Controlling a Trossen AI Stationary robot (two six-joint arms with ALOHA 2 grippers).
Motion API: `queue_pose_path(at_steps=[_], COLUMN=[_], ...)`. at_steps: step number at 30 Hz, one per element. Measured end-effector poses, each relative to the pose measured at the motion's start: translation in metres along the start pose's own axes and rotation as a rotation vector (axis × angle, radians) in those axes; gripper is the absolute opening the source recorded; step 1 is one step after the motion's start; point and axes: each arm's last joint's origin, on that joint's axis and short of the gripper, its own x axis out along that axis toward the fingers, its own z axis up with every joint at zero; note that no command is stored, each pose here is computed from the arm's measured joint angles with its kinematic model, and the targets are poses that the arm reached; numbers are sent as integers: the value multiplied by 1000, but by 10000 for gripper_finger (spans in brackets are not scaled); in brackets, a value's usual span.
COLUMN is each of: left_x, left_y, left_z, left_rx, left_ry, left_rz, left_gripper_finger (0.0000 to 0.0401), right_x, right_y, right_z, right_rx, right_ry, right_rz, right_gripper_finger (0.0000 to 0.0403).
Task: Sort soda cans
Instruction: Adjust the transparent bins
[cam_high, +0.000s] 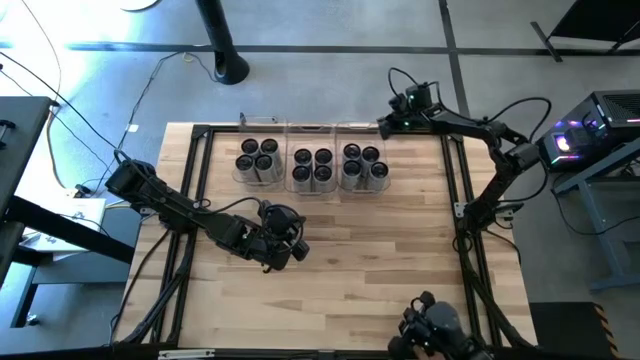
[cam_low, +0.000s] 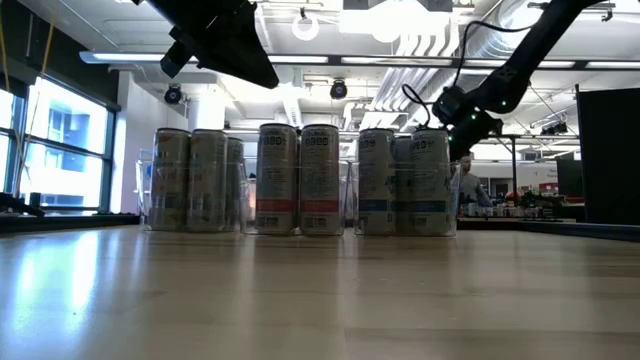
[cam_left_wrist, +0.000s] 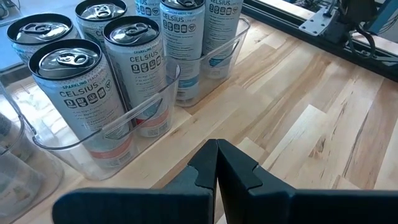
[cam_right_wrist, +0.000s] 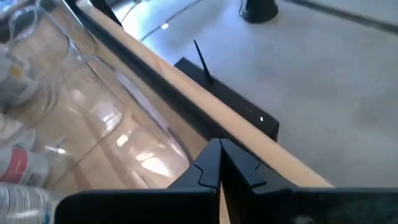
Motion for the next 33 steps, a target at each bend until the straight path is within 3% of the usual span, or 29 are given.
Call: queue_pose_path(at_steps=[5, 11, 17, 20, 27, 30, 33], left_x=[0, -1, -9, -22, -60, -58, -38], left_y=[0, 0, 4, 10, 26, 25, 24], left_z=[0, -1, -4, -3, -19, -36, -56], left_rx=[0, 12, 64, 76, 143, 141, 103], left_ry=[0, -1, 11, 26, 92, 78, 110], left_rz=[0, 6, 26, 24, 53, 25, -89], left_gripper_finger=[0, 0, 0, 0, 0, 0, 0], right_x=[-7, -49, -112, -138, -182, -184, -170], right_y=[3, 15, 77, 120, 204, 228, 242], right_z=[9, 22, 29, 21, -21, -53, -92], right_rx=[-17, -77, -235, -324, -508, -599, -624], right_ry=[-56, -70, -109, -128, -76, -50, -38], right_rz=[-78, -209, -255, -165, 198, 353, 463], right_gripper_finger=[0, 0, 0, 0, 0, 0, 0])
